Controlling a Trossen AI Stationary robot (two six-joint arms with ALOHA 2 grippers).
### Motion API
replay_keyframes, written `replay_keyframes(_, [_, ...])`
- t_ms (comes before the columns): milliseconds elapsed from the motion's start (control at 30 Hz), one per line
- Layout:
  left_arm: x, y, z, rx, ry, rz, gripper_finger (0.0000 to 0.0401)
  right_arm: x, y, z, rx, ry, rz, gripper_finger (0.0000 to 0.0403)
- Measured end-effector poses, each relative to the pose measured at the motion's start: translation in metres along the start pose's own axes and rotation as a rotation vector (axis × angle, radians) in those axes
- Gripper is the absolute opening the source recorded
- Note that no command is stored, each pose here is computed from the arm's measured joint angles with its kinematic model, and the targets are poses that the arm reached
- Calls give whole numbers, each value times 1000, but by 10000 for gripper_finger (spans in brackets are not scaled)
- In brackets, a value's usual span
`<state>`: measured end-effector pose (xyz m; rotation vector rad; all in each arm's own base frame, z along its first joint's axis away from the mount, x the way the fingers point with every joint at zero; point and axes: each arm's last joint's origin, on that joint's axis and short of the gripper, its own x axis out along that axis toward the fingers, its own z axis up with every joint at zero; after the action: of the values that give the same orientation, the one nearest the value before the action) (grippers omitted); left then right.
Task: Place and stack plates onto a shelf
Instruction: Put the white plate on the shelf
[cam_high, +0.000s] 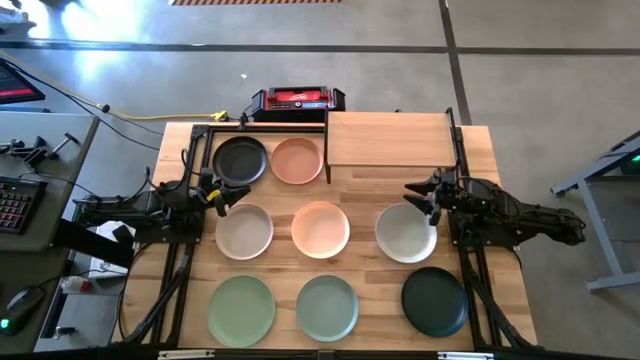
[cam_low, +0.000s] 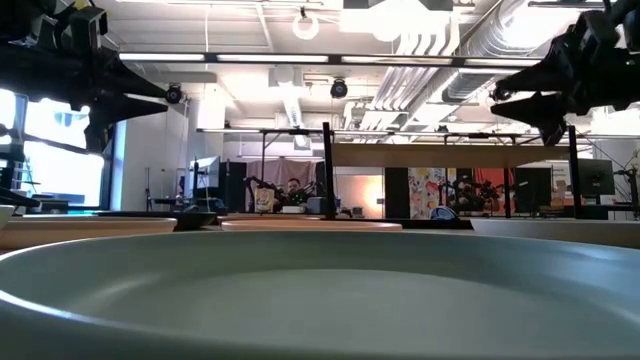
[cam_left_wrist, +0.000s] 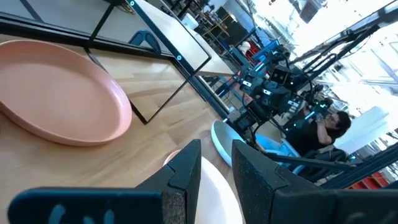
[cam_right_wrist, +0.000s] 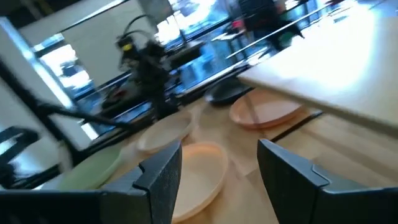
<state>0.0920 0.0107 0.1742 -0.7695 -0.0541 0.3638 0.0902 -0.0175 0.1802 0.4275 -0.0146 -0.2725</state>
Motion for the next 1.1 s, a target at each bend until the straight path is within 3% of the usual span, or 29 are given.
replay_keyframes(367, [0, 0, 0, 34, -13, 14, 78, 0, -1, 2, 39, -35, -45, 200])
replay_keyframes(500, [0, -2, 4, 20, -69, 14, 78, -1, 3, 12, 62, -143, -20, 200])
replay_keyframes(700, [-3, -14, 18, 13, -211, -85, 78, -5, 11, 30, 66, -325, 66, 200])
replay_keyframes(933, [-17, -35, 48, 73, -336, -114, 78, -19, 27, 69, 30, -414, 99, 200])
replay_keyframes(1100, [-28, -55, 73, 125, -391, -142, 78, -23, 43, 105, -23, -371, 71, 200])
